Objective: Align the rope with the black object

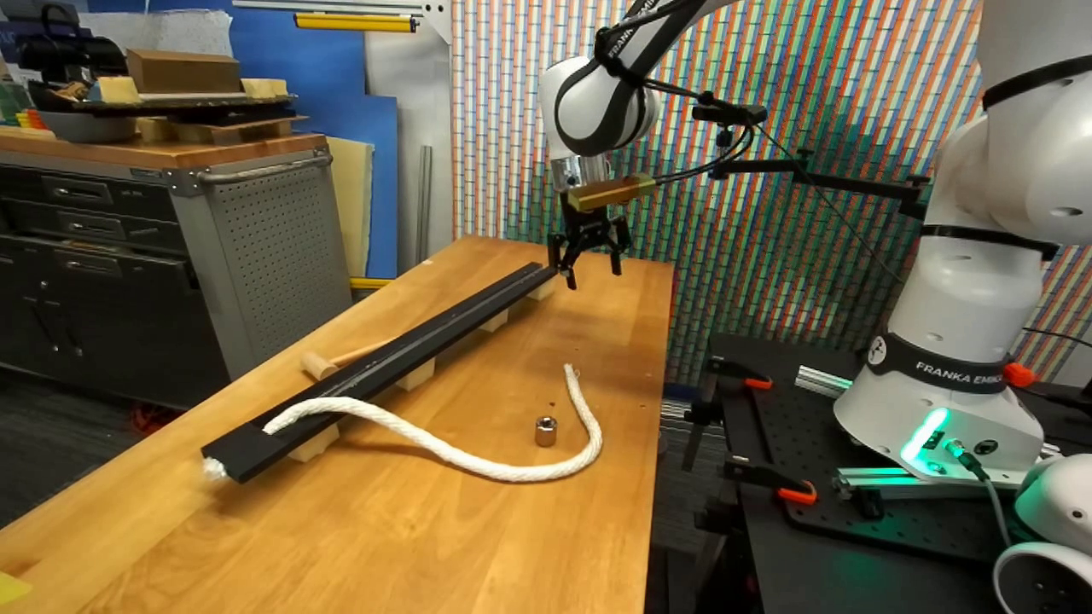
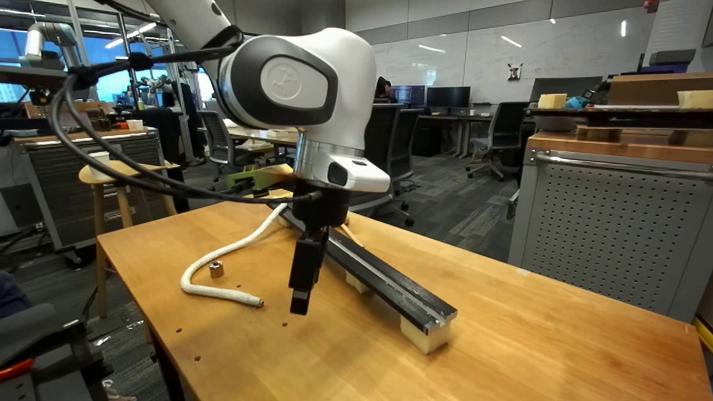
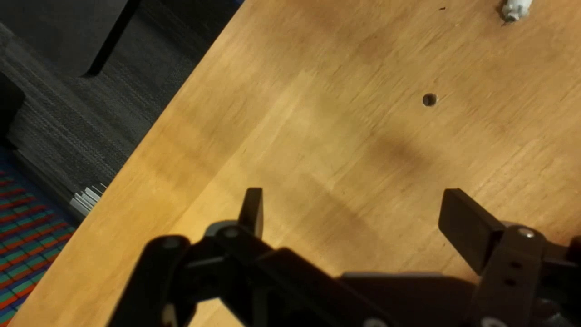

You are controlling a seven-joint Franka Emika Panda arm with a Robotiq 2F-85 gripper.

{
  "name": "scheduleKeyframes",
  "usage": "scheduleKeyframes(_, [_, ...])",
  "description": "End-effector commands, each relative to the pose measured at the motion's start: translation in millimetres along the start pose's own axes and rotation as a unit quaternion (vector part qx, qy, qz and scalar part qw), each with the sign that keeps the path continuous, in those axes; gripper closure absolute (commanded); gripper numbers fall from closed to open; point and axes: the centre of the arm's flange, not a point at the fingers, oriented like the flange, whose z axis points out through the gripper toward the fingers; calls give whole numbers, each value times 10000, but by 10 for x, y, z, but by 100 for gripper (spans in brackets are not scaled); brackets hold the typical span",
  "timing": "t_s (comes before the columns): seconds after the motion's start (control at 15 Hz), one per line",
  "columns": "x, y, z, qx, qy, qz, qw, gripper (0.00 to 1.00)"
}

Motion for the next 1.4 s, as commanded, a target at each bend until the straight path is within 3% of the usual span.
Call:
scheduleKeyframes(0.0, [-234, -161, 177, 11, 30, 116, 9999, 0])
scheduleKeyframes(0.47, [-577, -469, 392, 260, -399, 181, 9987, 0])
scheduleKeyframes(1.0, [-765, -726, 571, 656, -1040, 684, 9901, 0])
scheduleKeyframes(1.33, [-955, -943, 747, 721, -1200, 803, 9869, 0])
